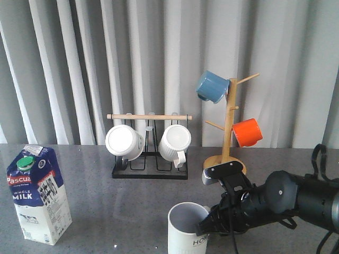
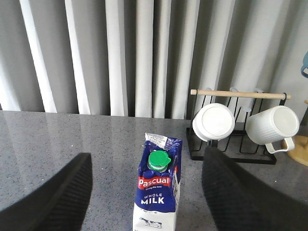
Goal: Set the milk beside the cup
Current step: 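Slide the white mug with the right gripper toward the milk carton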
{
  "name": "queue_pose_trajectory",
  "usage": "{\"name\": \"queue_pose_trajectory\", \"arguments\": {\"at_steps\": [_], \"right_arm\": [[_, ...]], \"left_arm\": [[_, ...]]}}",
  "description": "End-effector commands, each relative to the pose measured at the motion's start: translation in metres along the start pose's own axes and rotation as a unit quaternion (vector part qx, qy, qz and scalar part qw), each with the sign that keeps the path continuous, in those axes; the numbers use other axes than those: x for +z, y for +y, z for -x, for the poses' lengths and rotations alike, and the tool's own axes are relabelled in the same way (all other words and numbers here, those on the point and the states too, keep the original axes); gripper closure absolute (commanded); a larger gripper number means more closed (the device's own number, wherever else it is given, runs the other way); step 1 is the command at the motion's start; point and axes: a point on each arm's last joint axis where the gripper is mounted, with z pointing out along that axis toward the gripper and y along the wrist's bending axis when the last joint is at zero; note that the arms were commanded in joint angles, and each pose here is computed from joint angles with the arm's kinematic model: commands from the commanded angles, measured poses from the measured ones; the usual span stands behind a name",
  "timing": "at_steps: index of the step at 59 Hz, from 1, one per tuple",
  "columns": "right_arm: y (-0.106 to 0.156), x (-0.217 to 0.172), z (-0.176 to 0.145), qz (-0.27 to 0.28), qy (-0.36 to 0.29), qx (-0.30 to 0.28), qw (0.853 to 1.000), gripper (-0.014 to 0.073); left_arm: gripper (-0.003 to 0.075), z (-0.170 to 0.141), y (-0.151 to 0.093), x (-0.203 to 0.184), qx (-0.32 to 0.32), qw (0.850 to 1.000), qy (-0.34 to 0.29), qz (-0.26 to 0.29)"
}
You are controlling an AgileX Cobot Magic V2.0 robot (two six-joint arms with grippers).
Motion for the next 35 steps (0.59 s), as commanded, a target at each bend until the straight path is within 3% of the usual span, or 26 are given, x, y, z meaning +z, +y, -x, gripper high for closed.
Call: {"name": "queue_pose_trajectory", "arguments": {"at_steps": [1, 8, 14, 26, 35], "right_arm": [[0.003, -0.021, 0.016, -0.002, -0.04, -0.007, 0.999, 0.0314], [0.005, -0.026, 0.017, 0.001, -0.039, -0.008, 0.999, 0.0175], [0.007, -0.039, 0.02, 0.001, -0.049, -0.008, 0.999, 0.0116], [0.014, -0.097, 0.021, -0.009, -0.054, -0.02, 0.998, 0.0131], [0.026, -0.158, 0.016, -0.009, -0.083, -0.028, 0.996, 0.0201]], "left_arm": [[0.0256, 0.015, -0.002, -0.004, -0.004, 0.999, -0.047, -0.007], [0.0256, 0.014, -0.002, -0.004, -0.004, 0.999, -0.047, -0.007], [0.0256, 0.014, -0.002, -0.004, -0.004, 0.999, -0.046, -0.007], [0.0256, 0.014, -0.002, -0.004, -0.004, 0.999, -0.045, -0.007], [0.0256, 0.014, -0.002, -0.004, -0.004, 0.999, -0.044, -0.007]]}}
